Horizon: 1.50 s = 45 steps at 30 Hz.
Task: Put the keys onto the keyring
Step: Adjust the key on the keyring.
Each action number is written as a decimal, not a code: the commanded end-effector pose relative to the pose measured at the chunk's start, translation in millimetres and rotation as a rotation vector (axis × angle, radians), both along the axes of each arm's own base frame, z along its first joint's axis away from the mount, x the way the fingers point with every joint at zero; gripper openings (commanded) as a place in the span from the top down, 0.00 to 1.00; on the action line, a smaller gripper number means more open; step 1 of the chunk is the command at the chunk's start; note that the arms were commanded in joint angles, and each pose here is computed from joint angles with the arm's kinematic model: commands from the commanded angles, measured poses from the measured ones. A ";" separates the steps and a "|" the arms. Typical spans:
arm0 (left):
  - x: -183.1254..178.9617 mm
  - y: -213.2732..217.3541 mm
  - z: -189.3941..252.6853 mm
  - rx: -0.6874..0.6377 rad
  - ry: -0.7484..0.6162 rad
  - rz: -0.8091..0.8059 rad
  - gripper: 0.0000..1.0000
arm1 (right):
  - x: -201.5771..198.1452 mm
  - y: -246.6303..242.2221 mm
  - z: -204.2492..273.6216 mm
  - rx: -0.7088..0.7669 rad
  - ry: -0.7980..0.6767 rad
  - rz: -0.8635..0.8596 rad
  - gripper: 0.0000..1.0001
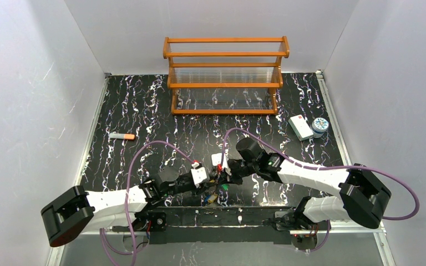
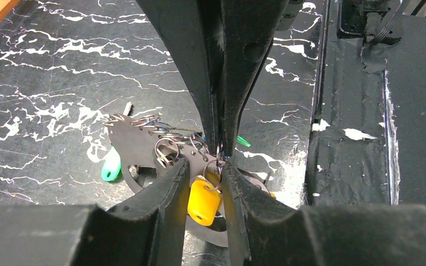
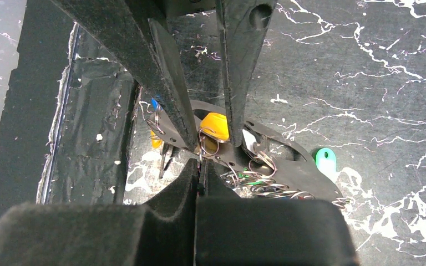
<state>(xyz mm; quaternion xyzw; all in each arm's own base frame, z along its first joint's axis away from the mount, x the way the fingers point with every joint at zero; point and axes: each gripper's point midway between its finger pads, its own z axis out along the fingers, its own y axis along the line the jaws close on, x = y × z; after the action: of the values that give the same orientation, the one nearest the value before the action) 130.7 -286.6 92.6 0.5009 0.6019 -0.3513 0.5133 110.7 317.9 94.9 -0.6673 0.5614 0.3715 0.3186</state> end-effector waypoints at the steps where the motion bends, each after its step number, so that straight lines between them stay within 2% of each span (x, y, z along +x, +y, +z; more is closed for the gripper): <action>1: 0.3 -9.1 14.9 -0.035 -0.010 -0.019 0.76 | 2.7 17.0 32.1 0.100 -0.040 0.037 0.99; 10: 1.6 -15.4 11.2 -0.044 0.036 -0.011 1.00 | 2.2 17.7 30.6 0.094 -0.029 0.039 0.99; 15: 5.5 -12.4 23.5 -0.126 0.055 0.044 1.00 | 3.1 16.3 28.1 0.095 -0.026 0.017 0.98; 16: 5.9 -10.3 26.0 -0.147 0.056 0.056 1.00 | 4.2 15.2 27.4 0.097 -0.029 0.004 0.95; 18: 6.2 -6.2 32.9 -0.186 0.046 0.073 1.00 | 5.2 13.0 25.6 0.106 -0.032 -0.020 0.78; 19: 4.6 -4.0 33.7 -0.201 0.054 0.078 1.00 | 5.3 12.1 25.3 0.114 -0.033 -0.030 0.73; 23: 1.7 2.0 41.9 -0.257 0.058 0.088 1.00 | 7.8 9.4 26.5 0.158 -0.049 -0.071 0.66; 29: -1.1 11.4 50.3 -0.314 0.038 0.101 1.00 | 10.3 7.1 30.2 0.218 -0.039 -0.122 0.67; 34: -2.6 12.6 54.6 -0.336 0.034 0.097 1.00 | 4.7 8.8 37.6 0.278 -0.024 -0.106 0.82; 41: -0.3 10.4 50.1 -0.324 0.038 0.103 1.00 | -5.2 16.1 44.1 0.321 0.013 -0.043 0.83; 45: 0.8 7.2 48.5 -0.316 0.040 0.099 1.00 | -8.3 18.6 31.9 0.267 0.058 -0.017 0.83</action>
<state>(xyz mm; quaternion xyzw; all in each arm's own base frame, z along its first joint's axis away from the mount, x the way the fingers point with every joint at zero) 128.7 -276.1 128.5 0.3849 0.5894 -0.4200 0.5728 106.3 326.1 116.7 -0.5977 0.5436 0.4345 0.3982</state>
